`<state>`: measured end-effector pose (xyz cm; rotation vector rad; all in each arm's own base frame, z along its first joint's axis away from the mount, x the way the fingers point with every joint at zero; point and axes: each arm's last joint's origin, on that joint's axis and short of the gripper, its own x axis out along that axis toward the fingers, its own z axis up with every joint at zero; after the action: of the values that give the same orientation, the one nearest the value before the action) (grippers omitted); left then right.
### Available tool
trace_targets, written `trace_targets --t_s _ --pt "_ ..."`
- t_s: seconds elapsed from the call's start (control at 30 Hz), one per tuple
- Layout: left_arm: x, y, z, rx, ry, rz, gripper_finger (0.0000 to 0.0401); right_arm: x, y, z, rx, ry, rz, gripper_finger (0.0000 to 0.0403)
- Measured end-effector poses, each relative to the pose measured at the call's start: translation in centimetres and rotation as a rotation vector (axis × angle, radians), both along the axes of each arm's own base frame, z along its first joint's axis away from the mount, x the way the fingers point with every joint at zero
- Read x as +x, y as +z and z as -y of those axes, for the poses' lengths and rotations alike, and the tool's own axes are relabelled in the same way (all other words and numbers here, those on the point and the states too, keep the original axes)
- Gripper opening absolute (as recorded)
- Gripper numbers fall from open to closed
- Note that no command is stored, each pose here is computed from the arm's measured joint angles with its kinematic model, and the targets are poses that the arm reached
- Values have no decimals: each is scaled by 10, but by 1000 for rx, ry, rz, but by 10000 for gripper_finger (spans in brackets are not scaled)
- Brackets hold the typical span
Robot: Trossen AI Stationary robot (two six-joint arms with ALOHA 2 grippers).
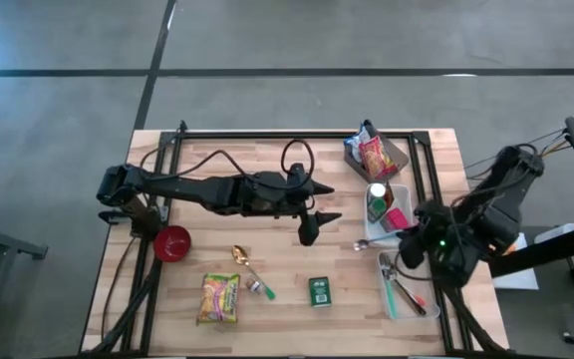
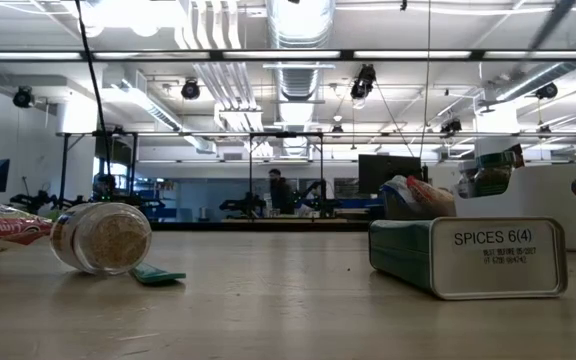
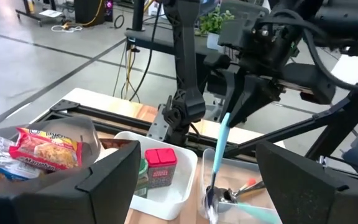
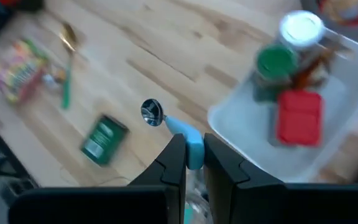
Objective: Pick & Place Food Item
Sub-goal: Put the blue spoon into the transparent bin
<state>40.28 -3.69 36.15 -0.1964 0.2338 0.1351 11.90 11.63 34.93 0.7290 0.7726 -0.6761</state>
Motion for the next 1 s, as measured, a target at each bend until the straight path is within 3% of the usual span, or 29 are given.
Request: trace_targets --t_s 0.27,0.63,0.83,1.0 --pt "0 -1 -4 -38 24 -5 323 -16 -4 -7 28 80 -82 27" --pt "0 -2 -7 -68 40 -10 323 -24 -8 -13 173 321 -411 27" --pt "-1 -4 -7 -65 41 -36 323 -25 -8 -13 191 323 -423 27" --pt "-2 -8 -8 -65 43 -76 323 -21 -7 -10 134 209 -297 27"
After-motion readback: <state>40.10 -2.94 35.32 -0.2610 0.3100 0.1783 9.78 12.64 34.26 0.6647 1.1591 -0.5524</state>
